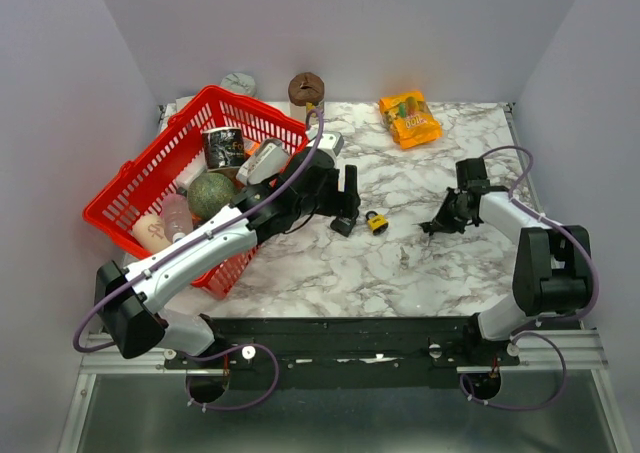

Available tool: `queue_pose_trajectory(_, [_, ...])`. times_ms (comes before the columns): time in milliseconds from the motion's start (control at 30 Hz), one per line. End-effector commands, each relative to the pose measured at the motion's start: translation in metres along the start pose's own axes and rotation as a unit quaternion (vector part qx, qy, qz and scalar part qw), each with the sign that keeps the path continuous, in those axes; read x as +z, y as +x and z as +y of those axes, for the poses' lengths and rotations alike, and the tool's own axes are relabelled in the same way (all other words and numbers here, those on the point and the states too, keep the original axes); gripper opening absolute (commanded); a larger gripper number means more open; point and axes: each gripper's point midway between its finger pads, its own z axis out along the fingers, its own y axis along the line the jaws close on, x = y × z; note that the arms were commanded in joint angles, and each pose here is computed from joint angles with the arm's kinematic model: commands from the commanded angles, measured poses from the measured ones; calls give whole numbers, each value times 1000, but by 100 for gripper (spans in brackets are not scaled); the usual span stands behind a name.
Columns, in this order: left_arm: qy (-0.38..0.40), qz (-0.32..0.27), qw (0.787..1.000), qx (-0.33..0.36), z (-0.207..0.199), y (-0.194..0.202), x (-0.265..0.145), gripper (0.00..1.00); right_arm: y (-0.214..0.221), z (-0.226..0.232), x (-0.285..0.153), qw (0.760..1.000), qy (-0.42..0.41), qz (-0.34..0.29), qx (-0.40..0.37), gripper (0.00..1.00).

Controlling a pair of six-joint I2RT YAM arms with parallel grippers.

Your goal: Unlock with the key

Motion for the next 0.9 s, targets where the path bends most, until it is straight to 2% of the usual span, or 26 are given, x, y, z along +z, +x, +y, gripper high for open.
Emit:
queue_pose_trajectory(0, [20,-4,1000,8,-8,-9,3,89,9,-5,4,1000,8,16,0,12])
queue_pose_trajectory(200, [55,0,998,16,-22,-9,10,89,9,7,-7,1000,-24,14,-1,1])
queue_pose_trajectory(400, [92,-2,996,22,-37,-12,15,89,10,20,-21,998,-58,17,-4,1])
queue_pose_trajectory(700, [199,-31,979,25,-76,-26,2,89,5,65,-86,983,-183,-11,-5,1])
queue_pose_trajectory(800, [219,-16,974,46,-93,-19,4,88,2,78,-108,976,-219,-21,3,1])
queue_pose_trajectory(867, [200,-4,977,78,-97,-12,17,87,1,84,-117,972,-234,-25,13,1])
